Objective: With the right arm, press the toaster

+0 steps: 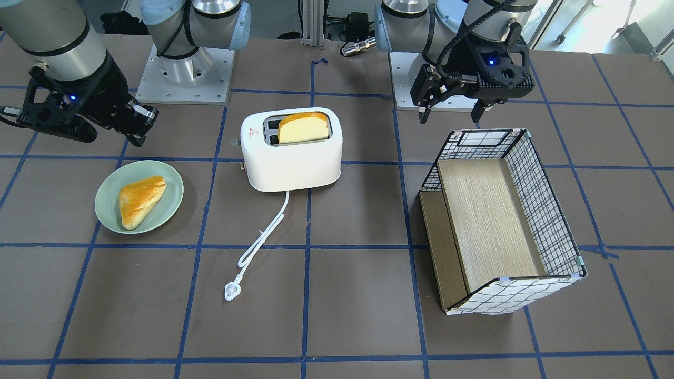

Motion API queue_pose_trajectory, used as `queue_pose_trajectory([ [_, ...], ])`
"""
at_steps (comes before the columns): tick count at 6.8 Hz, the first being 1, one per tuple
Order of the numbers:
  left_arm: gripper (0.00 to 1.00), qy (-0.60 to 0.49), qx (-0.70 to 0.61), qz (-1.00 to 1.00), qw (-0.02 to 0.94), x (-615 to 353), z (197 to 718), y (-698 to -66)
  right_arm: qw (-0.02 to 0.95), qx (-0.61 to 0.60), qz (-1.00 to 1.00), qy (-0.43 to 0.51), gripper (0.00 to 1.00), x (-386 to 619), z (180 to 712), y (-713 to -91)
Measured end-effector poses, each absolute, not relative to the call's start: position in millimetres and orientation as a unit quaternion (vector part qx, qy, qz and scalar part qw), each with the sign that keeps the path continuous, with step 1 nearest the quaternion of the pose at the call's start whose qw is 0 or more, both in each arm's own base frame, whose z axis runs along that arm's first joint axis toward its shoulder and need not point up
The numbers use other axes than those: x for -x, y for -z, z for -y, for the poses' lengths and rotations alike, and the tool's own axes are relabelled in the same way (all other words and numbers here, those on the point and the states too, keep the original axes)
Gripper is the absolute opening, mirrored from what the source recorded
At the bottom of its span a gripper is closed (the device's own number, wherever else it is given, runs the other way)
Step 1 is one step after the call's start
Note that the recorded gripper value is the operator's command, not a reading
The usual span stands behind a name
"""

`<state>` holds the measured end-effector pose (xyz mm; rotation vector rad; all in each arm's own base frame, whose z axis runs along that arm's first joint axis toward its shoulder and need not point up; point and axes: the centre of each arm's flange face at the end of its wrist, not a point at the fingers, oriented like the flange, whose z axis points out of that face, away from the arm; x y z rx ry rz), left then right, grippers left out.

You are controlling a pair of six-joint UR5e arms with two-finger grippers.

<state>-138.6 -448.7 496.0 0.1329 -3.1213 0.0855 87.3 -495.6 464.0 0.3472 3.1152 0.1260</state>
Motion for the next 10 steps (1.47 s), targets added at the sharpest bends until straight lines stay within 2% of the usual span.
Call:
queue_pose_trajectory([
  [6,1.00,-0.027,-0.043,0.999,0.008,138.6,448.6,-495.7,0.210,-0.055,-0.973,-0.079,0.00,-48.4,489.0,-400.7],
  [10,1.00,-0.027,-0.043,0.999,0.008,138.6,448.6,-495.5,0.356,-0.022,-0.929,-0.096,0.00,-37.0,451.2,-310.5],
])
